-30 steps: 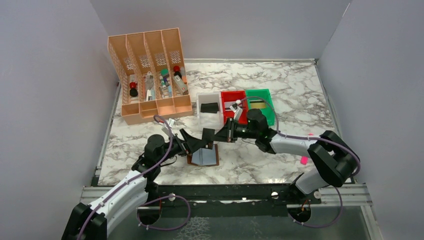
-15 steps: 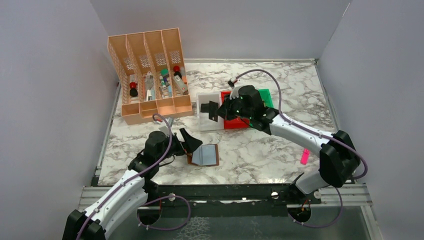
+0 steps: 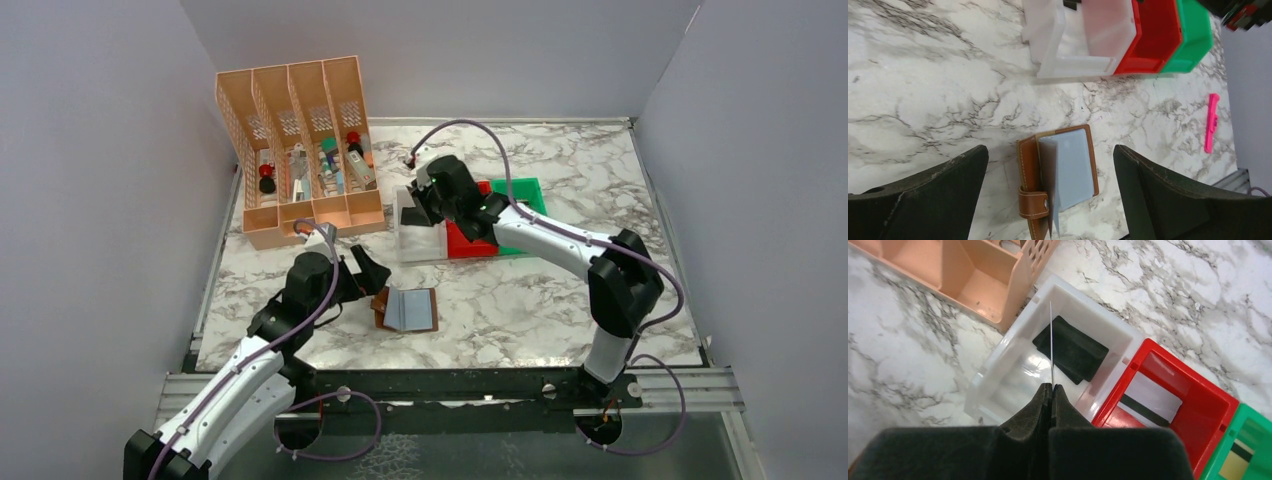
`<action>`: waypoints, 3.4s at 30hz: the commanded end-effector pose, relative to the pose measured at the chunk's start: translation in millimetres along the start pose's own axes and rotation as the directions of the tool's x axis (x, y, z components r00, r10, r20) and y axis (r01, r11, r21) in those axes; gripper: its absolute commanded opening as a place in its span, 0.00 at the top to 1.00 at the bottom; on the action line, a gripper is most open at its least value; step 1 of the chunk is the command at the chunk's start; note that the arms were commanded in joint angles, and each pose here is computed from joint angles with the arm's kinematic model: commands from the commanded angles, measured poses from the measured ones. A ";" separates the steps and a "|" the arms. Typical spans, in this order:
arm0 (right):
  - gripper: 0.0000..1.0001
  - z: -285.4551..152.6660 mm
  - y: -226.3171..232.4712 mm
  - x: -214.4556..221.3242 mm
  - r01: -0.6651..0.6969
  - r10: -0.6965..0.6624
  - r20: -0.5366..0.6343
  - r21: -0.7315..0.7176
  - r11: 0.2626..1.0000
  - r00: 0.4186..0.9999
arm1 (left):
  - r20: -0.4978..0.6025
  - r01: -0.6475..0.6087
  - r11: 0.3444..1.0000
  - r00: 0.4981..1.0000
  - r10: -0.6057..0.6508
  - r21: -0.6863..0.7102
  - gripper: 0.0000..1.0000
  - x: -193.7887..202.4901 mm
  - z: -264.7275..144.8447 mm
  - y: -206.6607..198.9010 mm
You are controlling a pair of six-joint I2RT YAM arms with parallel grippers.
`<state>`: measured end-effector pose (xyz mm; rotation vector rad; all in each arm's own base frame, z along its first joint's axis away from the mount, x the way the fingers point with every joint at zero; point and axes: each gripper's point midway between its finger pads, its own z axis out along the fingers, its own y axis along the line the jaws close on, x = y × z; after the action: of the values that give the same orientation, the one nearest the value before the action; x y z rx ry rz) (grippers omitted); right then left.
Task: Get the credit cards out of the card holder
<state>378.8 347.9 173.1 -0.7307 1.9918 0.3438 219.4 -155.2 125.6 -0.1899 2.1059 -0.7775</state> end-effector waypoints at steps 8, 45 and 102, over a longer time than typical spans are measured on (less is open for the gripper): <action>0.99 40.7 -5.2 4.2 0.403 -0.405 -0.011 0.124 0.906 0.914 | 0.074 -0.114 0.978 0.989 0.129 -0.177 0.01 -64.4 -8.3 -5.0; 0.92 95.5 -3.7 86.5 0.594 -0.578 -0.220 0.010 0.804 0.786 | 0.079 -0.218 0.947 0.967 0.242 -0.235 0.01 -75.9 -11.9 3.7; 0.65 -65.0 134.1 202.5 -0.700 0.505 -0.539 -0.247 0.670 0.674 | -0.367 -0.029 0.993 0.930 -0.016 -0.117 0.66 61.8 25.6 24.2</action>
<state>176.8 339.1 29.0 -0.3556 2.5874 1.1401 210.1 -164.6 64.3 -0.1362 2.4845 -0.6657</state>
